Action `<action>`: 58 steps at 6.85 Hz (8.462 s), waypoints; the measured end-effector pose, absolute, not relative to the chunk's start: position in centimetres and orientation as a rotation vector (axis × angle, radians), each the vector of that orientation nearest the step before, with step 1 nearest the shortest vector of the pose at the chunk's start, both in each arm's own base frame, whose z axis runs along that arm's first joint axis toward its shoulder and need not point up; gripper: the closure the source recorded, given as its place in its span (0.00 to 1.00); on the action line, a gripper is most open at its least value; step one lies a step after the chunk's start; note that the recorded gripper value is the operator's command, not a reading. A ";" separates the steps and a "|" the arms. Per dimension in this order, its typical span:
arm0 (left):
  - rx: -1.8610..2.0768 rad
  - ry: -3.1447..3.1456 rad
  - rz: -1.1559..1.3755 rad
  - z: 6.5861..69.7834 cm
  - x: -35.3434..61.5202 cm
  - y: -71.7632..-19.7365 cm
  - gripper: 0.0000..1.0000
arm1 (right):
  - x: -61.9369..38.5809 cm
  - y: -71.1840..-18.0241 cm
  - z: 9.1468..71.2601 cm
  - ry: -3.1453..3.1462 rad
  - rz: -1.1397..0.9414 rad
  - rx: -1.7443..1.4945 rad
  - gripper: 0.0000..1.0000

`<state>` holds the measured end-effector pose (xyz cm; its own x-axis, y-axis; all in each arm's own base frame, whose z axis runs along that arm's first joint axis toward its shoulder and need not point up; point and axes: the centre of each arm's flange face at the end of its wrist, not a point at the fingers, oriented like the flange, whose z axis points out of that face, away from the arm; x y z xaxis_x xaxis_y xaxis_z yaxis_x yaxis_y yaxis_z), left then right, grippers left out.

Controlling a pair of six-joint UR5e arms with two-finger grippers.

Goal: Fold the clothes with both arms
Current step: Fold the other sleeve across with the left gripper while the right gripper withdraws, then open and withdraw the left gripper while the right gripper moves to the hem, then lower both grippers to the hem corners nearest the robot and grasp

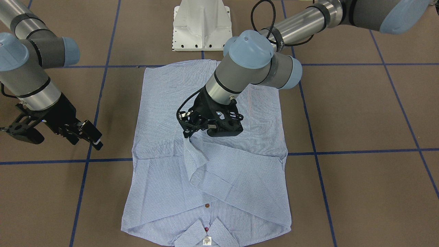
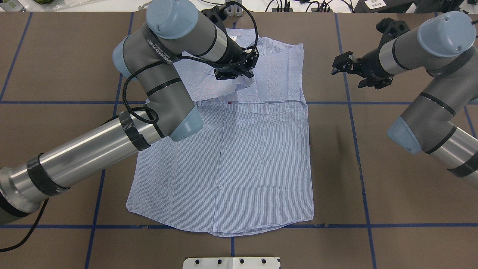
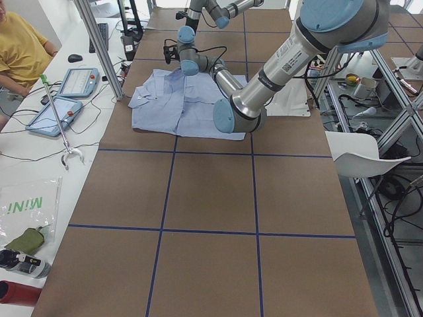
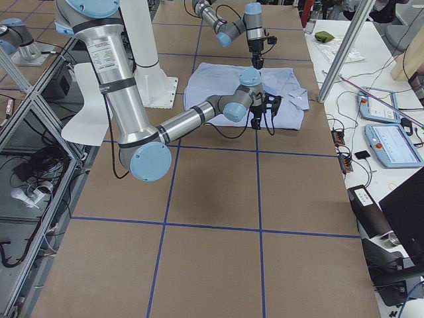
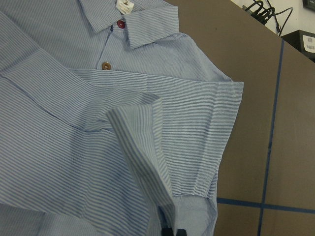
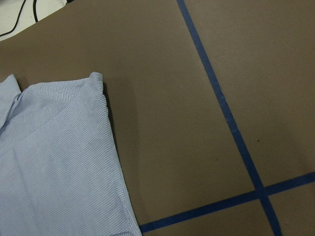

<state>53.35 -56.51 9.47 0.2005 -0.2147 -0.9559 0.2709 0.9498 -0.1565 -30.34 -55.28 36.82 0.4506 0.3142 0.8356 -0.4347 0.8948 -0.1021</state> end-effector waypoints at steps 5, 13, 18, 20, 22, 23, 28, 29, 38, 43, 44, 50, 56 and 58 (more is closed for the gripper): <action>0.074 1.330 -0.351 7.4 56.7 -55.1 0.09 | -29.8 -54.8 36.4 -1.013 0.465 0.135 0.00; 0.058 1.318 -0.321 24.0 40.8 -44.1 0.01 | -46.3 -26.3 32.3 -0.987 0.614 -0.006 0.03; 0.027 1.346 -0.260 24.7 38.4 -43.0 0.01 | -49.4 -20.0 34.3 -0.862 0.633 -0.014 0.13; 0.028 1.346 -0.259 24.7 38.4 -43.0 0.01 | -49.6 -20.0 34.6 -0.852 0.633 -0.015 0.29; 0.028 1.345 -0.260 24.7 38.3 -43.0 0.01 | -49.7 -20.0 35.0 -0.843 0.634 -0.015 0.40; 0.028 1.346 -0.260 24.7 38.3 -43.0 0.01 | -49.8 -20.1 35.2 -0.840 0.634 -0.014 0.45; 0.027 1.346 -0.262 24.7 38.3 -43.0 0.01 | -49.7 -20.1 35.6 -0.827 0.656 -0.020 1.00; 0.027 1.346 -0.263 24.7 38.3 -43.0 0.01 | -49.6 -20.1 35.7 -0.825 0.660 -0.021 1.00; -0.009 1.125 -0.261 37.6 36.8 -36.6 0.20 | -46.5 -20.1 32.6 -0.835 0.658 -0.053 1.00; -0.108 1.071 -0.220 40.2 40.6 -32.8 0.26 | -46.7 -20.0 32.4 -0.838 0.656 -0.054 1.00; -0.120 1.058 -0.217 41.0 40.7 -32.2 0.26 | -46.7 -20.0 32.4 -0.838 0.656 -0.055 1.00; -0.162 1.029 -0.180 42.5 42.4 -30.1 0.48 | -46.7 -20.0 32.4 -0.839 0.656 -0.055 1.00; -0.176 1.023 -0.163 42.8 43.2 -29.3 1.00 | -46.7 -20.0 32.3 -0.840 0.657 -0.055 1.00; -0.178 1.019 -0.164 43.0 43.2 -29.4 1.00 | -46.7 -19.9 32.3 -0.840 0.656 -0.055 1.00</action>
<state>43.22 -29.37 43.04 0.5147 -0.2184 -0.8291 0.0528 0.9733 -0.2236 -46.73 -19.95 32.28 0.4839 0.5591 0.6733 -0.5170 0.8034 -0.2955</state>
